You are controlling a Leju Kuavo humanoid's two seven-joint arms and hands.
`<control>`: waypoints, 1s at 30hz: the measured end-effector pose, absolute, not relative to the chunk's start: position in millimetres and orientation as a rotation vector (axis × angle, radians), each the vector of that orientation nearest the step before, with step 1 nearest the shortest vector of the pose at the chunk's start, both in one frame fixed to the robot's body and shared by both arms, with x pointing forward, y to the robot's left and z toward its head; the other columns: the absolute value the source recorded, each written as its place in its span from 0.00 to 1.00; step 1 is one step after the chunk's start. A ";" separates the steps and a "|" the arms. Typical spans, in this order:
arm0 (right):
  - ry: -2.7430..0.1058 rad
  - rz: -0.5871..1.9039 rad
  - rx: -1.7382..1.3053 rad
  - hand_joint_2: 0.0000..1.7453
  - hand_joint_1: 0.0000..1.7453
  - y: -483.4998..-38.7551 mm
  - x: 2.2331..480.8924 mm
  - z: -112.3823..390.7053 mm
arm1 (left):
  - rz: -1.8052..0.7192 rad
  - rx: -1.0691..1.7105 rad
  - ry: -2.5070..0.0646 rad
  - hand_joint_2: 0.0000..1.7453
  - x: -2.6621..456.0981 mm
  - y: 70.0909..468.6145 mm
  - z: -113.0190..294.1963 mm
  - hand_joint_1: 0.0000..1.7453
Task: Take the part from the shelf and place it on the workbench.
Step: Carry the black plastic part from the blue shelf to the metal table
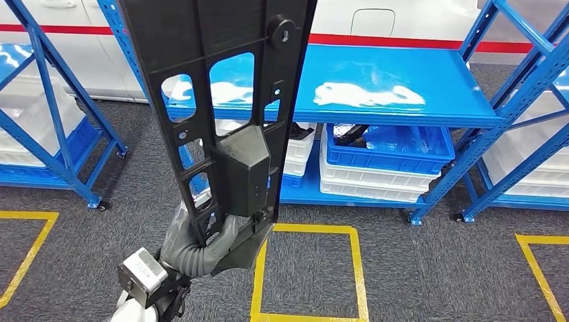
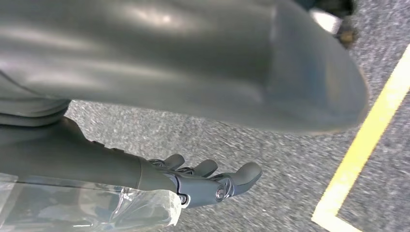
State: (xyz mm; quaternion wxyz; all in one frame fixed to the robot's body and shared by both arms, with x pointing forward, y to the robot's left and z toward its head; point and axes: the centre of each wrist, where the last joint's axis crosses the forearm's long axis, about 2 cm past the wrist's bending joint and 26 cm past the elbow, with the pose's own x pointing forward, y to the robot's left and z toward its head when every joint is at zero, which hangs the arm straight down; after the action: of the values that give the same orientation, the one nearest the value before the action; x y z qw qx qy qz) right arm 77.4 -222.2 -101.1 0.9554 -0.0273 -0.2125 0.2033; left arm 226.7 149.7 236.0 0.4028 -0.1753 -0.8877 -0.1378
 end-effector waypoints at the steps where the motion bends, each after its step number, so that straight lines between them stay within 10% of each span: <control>1: -0.431 0.413 -0.055 0.00 0.00 -222.2 77.1 -101.1 | -0.349 -0.444 -2.242 1.00 226.5 149.7 235.8 1.00; 30: -0.372 0.367 -0.052 0.00 0.00 -224.2 70.8 -102.6 | -0.343 -0.448 -2.238 1.00 218.8 148.8 227.2 1.00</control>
State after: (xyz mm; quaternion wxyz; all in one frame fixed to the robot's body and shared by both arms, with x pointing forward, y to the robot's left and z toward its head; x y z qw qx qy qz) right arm 70.8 -224.2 -102.6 0.9658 -0.0259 -0.1838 0.1813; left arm 218.8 148.8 227.2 0.4047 -0.1775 -0.8867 -0.1358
